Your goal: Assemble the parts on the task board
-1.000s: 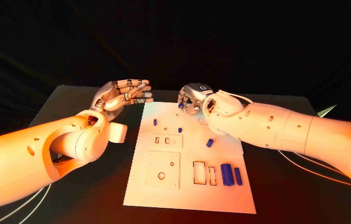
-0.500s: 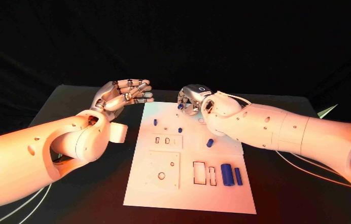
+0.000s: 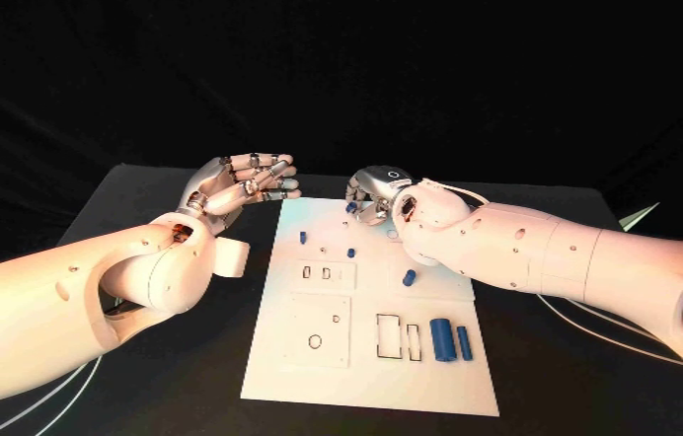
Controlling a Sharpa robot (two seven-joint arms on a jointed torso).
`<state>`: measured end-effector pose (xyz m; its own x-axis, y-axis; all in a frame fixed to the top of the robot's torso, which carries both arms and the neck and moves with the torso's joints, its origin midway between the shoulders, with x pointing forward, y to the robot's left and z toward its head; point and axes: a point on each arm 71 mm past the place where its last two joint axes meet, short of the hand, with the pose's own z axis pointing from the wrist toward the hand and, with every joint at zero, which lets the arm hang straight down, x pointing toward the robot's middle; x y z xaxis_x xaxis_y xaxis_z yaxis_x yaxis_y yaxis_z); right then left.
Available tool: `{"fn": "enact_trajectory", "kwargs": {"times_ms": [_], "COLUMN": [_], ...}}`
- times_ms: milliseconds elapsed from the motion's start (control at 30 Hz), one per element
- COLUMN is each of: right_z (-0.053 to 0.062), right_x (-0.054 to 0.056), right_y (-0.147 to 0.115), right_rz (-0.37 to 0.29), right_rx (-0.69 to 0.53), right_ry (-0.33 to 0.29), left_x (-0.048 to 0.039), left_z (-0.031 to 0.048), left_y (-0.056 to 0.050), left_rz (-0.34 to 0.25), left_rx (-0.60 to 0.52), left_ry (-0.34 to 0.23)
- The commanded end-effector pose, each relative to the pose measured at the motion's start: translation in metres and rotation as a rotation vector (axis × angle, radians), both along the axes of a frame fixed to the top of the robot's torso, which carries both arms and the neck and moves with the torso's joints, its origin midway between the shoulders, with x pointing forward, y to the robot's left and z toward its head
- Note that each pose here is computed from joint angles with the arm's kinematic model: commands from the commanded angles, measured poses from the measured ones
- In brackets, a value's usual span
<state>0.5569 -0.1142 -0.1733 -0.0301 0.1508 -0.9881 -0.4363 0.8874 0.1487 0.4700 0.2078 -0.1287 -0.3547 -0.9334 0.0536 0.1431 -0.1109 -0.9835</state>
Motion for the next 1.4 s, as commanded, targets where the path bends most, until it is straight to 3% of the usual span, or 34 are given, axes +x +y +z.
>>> {"fn": "enact_trajectory", "kwargs": {"times_ms": [33,400,567,767,1100,1400], "right_z": [-0.001,0.003,0.016,0.026,0.021,0.01], "right_x": [0.0,-0.017,-0.028,-0.031,-0.028,-0.025], "right_y": [-0.003,-0.025,-0.053,-0.095,-0.127,-0.13], "right_rz": [-0.005,-0.01,-0.038,-0.122,-0.208,-0.233], "right_rx": [-0.015,-0.002,0.044,0.104,0.104,0.101], "right_ry": [0.001,0.011,0.01,0.09,0.172,0.189], "left_x": [-0.0007,0.0007,0.0018,0.0027,0.0033,0.0035], "left_z": [0.0018,0.0014,0.0009,0.0004,-0.0002,-0.0004], "left_y": [-0.002,0.002,0.004,0.007,0.008,0.008], "left_rz": [-0.022,-0.013,-0.007,-0.003,-0.004,-0.007], "left_rx": [-0.011,-0.008,-0.007,-0.007,-0.007,-0.007], "left_ry": [-0.004,-0.004,-0.002,0.0,0.002,0.004]}}
